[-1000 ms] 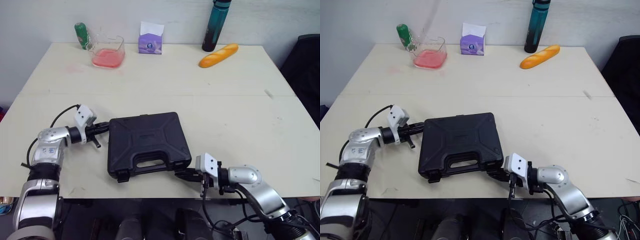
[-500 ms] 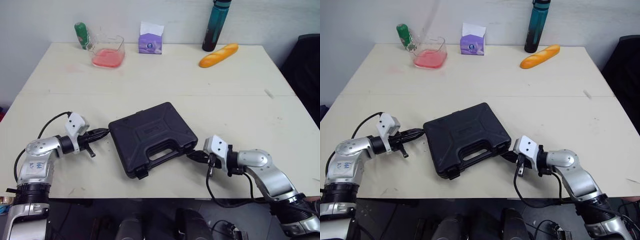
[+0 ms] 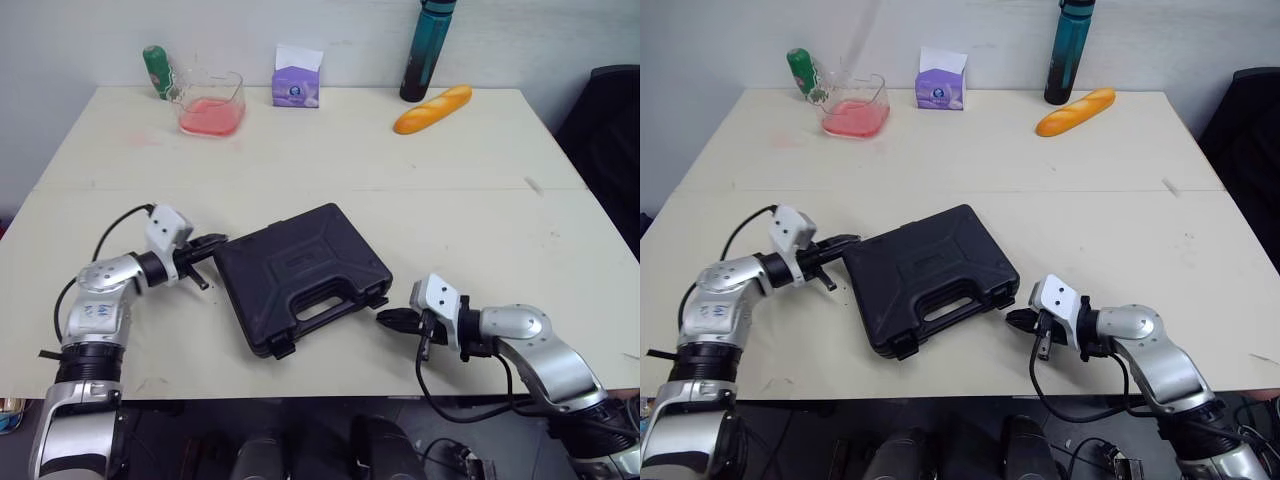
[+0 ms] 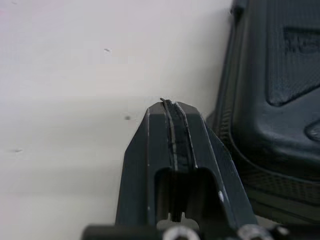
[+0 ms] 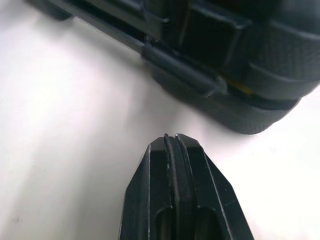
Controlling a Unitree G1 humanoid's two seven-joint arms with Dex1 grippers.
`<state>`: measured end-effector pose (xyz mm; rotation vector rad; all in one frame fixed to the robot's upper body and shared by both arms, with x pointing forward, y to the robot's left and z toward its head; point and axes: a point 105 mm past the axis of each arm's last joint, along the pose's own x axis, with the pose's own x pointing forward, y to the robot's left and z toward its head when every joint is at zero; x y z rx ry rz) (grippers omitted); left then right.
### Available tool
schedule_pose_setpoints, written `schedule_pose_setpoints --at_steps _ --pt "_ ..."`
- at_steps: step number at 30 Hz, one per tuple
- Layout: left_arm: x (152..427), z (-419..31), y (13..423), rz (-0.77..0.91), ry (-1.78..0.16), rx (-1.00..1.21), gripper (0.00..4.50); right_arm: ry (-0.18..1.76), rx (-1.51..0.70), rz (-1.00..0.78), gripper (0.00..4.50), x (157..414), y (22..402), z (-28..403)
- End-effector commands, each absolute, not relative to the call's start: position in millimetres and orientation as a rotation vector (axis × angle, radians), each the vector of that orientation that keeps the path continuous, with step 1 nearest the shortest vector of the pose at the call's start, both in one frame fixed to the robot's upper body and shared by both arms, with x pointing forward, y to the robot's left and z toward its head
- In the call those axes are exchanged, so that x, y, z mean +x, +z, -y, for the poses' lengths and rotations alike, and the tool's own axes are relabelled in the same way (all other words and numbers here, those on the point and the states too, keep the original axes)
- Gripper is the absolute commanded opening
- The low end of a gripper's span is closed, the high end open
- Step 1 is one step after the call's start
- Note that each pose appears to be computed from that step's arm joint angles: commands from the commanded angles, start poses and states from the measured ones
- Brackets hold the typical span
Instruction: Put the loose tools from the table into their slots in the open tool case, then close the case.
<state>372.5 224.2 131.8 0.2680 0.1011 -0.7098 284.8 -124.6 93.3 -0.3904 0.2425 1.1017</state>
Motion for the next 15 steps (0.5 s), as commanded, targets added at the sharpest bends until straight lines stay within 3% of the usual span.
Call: schedule_pose_setpoints --at_steps 1,6,15 --pt "371 -219 135 -0.079 -0.765 0.299 0.00 1.050 -0.430 -0.157 0.07 298 103 123" --pt "354 -212 133 -0.068 -0.861 0.281 0.00 1.028 -0.442 -0.134 0.07 308 105 128" --pt "332 -219 128 -0.076 -0.832 0.299 0.00 1.014 -0.395 -0.134 0.07 318 99 128"
